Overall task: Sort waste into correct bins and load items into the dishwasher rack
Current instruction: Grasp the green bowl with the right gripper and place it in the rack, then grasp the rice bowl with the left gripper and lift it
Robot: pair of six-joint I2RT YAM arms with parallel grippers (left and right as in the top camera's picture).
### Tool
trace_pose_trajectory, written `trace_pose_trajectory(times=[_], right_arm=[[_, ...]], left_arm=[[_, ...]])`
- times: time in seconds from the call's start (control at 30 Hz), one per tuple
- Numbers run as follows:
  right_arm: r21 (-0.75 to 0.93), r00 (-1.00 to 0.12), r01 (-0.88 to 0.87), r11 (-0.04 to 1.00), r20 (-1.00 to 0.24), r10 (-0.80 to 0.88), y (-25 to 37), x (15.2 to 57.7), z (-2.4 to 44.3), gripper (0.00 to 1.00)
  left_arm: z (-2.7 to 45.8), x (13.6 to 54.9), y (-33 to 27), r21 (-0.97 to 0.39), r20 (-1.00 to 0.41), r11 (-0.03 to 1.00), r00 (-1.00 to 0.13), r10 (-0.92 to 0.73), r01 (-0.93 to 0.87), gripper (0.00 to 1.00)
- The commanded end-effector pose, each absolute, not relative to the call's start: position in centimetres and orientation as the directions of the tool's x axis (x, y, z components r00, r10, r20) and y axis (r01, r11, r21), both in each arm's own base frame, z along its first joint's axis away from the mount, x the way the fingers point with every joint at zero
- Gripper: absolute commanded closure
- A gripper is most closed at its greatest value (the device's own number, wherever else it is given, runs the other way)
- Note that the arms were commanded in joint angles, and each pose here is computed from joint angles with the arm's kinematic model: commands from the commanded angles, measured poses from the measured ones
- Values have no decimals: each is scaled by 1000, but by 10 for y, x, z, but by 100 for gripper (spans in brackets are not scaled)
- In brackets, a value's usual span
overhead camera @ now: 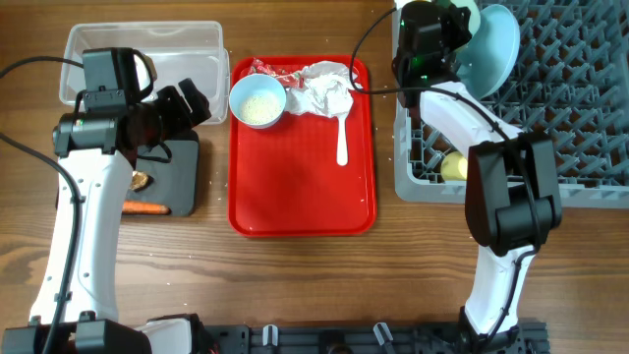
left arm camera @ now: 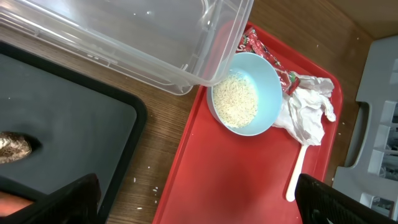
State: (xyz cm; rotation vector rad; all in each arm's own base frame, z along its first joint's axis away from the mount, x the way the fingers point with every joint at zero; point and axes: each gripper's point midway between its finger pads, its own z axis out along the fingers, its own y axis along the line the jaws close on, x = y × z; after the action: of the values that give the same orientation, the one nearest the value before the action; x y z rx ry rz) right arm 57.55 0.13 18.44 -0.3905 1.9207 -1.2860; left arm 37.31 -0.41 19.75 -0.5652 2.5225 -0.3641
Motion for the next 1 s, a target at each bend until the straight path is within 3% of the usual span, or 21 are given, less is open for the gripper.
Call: trace_pose_trajectory(times=[0.0,0.13,0.2,0.43,0.63,0.83,0.9,0.97], right_arm=[[-859,-661,110,500,-439,-608,9,576,156,96],[-847,-668,82,525,-437,-602,11,574,146,95],[-870,-701,122,478,-416,-579,13,564,152,53],[-892,-681,106,440,-387,-622,71,547,157,17],[-795,-579,257,549,-582,-571,76,540,226,14],[-713,-540,285,641,-671,-507,82,537,228,11],[-605,-529,-17,796,-670,-521,125,529,197,4],[-368,-542,-295,882,-696,-471,170,503,177,3]], left_arm=[[204,375,-3,-370,-445,874,-766,-464,-315,0],[204,375,-3,-370,-445,874,-766,-464,-315,0],[204,375,-3,-370,-445,874,-766,-464,-315,0],[204,375,-3,-370,-445,874,-766,-464,-315,0],[204,375,-3,-364,-449,879,-769,-454,-307,0],[204,375,-3,-364,-448,879,-770,-454,-307,0],[203,374,-3,-362,-443,880,-773,-454,-309,0],[201,371,-4,-359,-432,879,-779,-454,-314,0]])
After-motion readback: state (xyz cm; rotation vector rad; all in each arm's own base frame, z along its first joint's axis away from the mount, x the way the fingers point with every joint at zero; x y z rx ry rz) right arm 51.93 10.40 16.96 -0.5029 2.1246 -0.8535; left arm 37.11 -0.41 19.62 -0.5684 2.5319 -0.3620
